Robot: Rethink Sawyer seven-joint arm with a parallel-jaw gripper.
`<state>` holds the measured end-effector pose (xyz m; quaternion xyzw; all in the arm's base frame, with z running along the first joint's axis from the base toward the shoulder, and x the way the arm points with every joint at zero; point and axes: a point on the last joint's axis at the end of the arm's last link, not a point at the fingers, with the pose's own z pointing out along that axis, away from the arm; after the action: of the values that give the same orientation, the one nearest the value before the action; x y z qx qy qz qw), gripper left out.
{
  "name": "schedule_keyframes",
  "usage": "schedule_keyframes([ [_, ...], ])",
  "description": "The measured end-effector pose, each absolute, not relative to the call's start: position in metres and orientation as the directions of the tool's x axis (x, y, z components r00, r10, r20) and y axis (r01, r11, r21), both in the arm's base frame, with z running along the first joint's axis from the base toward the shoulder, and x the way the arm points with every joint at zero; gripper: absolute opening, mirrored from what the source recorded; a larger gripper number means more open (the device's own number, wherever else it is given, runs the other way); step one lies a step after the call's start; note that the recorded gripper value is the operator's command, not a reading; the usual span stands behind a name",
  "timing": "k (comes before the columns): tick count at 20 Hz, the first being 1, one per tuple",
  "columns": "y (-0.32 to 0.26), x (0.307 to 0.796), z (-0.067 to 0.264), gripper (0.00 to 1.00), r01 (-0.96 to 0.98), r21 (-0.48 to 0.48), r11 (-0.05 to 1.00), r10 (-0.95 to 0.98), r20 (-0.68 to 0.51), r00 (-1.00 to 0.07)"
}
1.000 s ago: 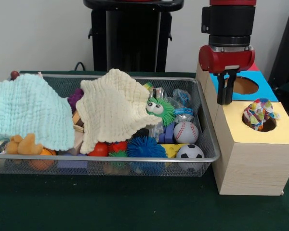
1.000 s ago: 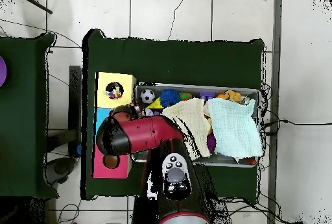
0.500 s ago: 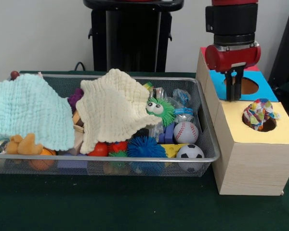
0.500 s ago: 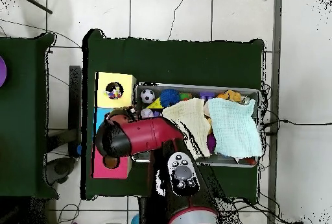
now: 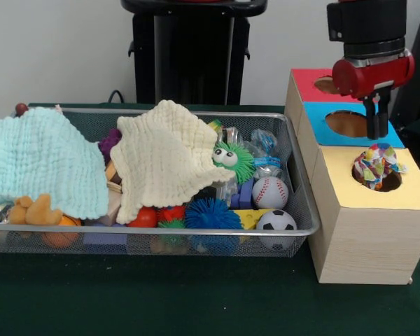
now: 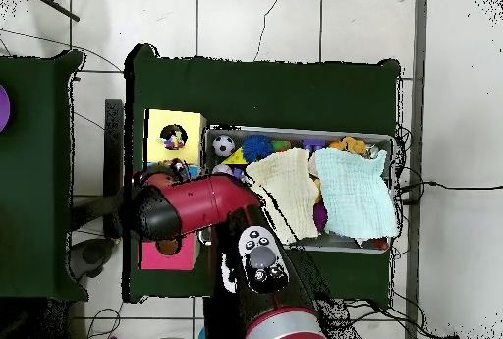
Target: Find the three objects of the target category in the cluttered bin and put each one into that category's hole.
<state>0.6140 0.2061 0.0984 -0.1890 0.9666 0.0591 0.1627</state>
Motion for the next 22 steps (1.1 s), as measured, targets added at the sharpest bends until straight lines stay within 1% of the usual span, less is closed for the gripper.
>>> schedule_keyframes([
  [10,0.227,0.617,0.109,0.00,-0.413,0.031,0.910,-0.367,-0.401,-0.839],
  [18,0.246,0.611,0.109,0.00,-0.442,0.006,0.897,-0.402,-0.405,-0.821],
  [22,0.247,0.608,0.108,0.00,-0.448,-0.031,0.893,-0.423,-0.397,-0.815],
])
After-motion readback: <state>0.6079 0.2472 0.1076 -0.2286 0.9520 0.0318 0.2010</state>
